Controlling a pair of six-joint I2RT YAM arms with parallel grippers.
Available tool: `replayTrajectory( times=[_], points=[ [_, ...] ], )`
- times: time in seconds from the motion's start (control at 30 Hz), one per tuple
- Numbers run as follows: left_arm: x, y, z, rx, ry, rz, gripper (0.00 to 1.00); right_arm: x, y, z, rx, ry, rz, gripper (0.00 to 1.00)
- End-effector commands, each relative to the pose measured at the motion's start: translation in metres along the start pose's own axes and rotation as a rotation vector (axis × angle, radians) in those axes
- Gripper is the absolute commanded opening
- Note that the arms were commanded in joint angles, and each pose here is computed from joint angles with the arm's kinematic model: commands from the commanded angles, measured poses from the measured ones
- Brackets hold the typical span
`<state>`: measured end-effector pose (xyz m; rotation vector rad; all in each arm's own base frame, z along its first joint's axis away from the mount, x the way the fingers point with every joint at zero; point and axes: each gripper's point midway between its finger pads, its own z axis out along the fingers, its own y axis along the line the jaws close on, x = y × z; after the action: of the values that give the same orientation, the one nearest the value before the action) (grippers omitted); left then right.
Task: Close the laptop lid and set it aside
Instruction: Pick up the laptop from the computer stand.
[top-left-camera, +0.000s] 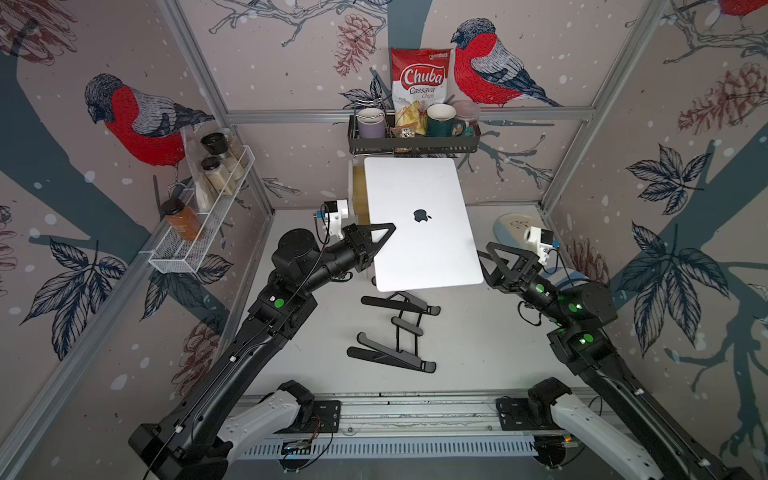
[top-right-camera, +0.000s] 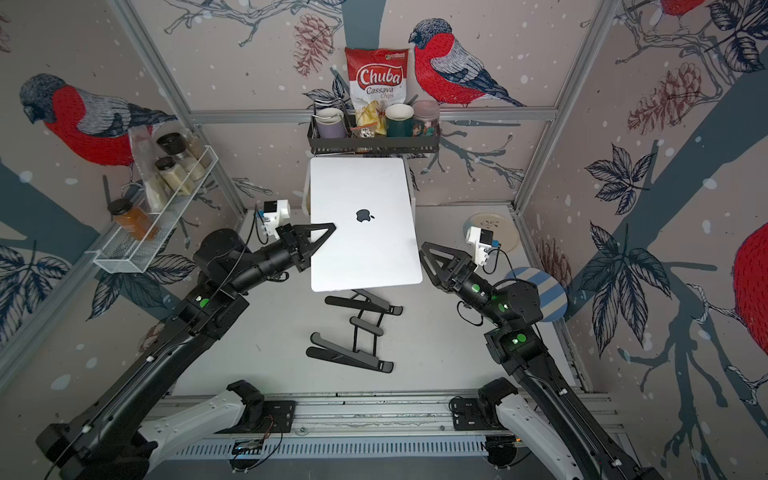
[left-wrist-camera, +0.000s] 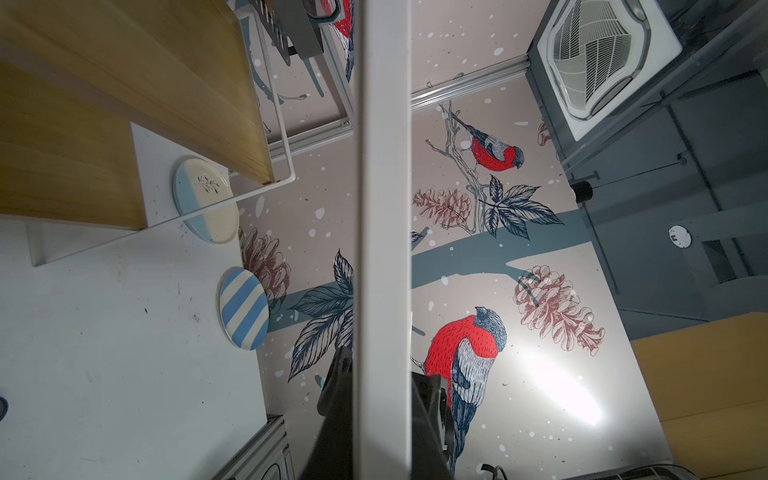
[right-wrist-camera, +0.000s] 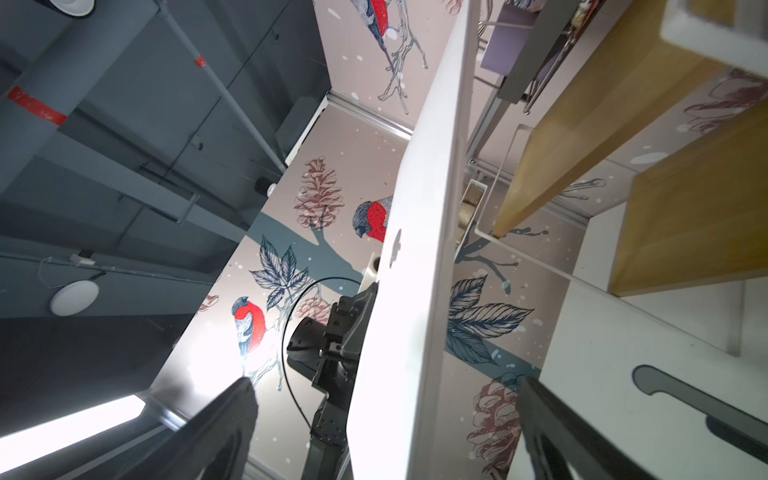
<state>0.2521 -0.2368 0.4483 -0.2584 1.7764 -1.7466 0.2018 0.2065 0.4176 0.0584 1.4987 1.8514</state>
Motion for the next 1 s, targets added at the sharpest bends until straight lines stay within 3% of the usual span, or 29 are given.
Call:
replayTrajectory(
  times=[0.0, 0.27, 0.43, 0.6, 0.8, 0.97],
  points=[
    [-0.008, -0.051, -0.007, 0.198, -0.035, 0.089, 0.0, 0.006, 0.014, 0.006, -0.052, 0.043, 0.008, 0.91],
    [-0.006, -0.055, -0.011, 0.218, -0.031, 0.102, 0.0, 0.03, 0.025, 0.023, -0.041, 0.126, -0.027, 0.81],
    [-0.005, -0.055, -0.012, 0.217, -0.026, 0.103, 0.0, 0.035, 0.027, 0.026, -0.018, 0.133, -0.038, 0.6],
    [-0.004, -0.052, -0.011, 0.206, -0.021, 0.102, 0.0, 0.031, 0.018, 0.025, 0.027, 0.102, -0.011, 0.3],
    [-0.006, -0.042, -0.008, 0.172, -0.025, 0.088, 0.0, 0.028, 0.014, 0.027, 0.037, 0.081, 0.007, 0.05],
    [-0.017, -0.014, -0.012, 0.072, -0.088, 0.087, 0.06, 0.021, 0.009, 0.031, 0.068, 0.055, 0.035, 0.0]
  ],
)
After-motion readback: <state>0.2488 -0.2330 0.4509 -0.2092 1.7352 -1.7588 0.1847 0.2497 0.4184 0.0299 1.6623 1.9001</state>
